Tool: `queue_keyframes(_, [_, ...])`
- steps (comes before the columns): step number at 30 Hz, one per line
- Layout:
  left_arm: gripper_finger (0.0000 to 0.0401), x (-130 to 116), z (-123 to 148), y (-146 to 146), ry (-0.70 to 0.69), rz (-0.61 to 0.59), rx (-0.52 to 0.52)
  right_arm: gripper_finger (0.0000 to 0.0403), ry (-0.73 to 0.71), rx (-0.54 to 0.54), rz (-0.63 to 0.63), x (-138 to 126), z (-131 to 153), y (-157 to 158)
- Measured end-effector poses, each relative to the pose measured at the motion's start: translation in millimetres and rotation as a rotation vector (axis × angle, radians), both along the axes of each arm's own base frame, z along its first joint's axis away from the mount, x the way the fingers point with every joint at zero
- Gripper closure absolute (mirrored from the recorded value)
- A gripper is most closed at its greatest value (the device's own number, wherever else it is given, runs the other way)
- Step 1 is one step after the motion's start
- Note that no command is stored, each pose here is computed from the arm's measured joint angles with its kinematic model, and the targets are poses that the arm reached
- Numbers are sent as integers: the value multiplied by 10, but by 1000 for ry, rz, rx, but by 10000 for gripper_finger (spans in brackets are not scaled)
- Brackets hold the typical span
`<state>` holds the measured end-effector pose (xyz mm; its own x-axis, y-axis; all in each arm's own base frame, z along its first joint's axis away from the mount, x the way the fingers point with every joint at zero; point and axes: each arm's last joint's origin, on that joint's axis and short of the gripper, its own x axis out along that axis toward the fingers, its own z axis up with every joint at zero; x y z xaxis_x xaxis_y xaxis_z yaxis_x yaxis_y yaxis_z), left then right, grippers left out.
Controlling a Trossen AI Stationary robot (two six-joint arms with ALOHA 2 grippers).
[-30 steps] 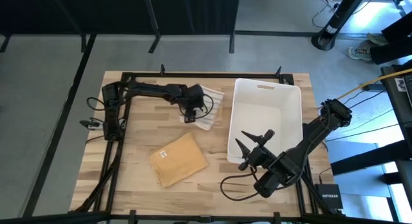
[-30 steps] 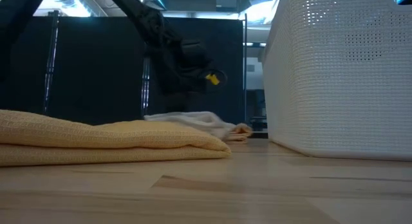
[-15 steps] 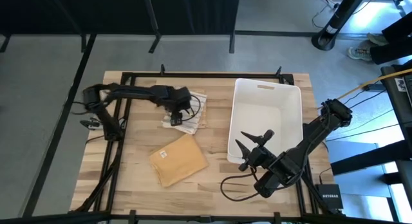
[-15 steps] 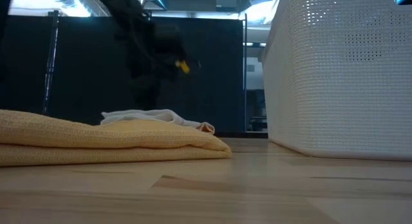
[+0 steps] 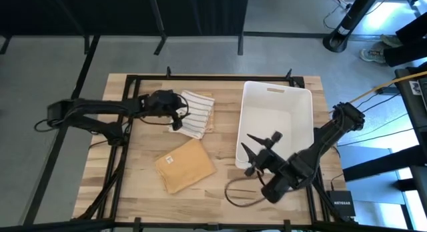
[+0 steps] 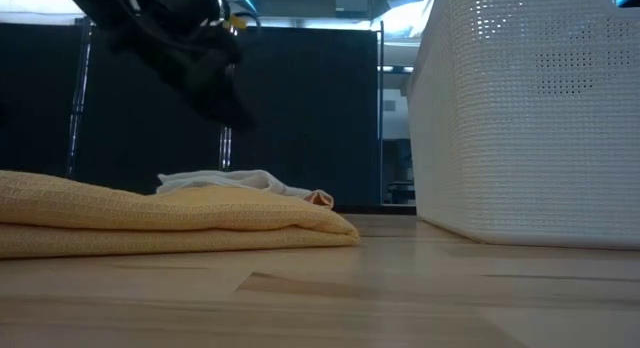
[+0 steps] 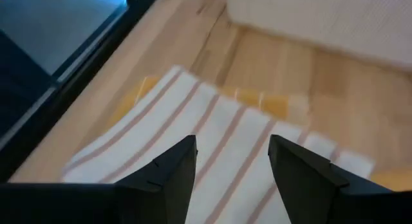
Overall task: Fold towel
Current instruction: Move the white laundry bin to the top of the table
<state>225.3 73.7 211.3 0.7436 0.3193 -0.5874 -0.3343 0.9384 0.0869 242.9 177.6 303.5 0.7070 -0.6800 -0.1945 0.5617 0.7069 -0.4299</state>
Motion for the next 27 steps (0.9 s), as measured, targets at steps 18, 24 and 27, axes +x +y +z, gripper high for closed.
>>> queue_keyframes(18, [215, -99, -173, -258, 176, -57, -33, 226, -18, 325, 197, 1188, 584, -1550])
queue_keyframes(24, [215, -110, -182, -254, 200, -63, -8, 226, -55, 402, 158, 1416, 373, -2348])
queue_keyframes(27, [215, -110, -182, -254, 201, -66, -4, 226, -75, 433, 165, 1538, 203, -2655])
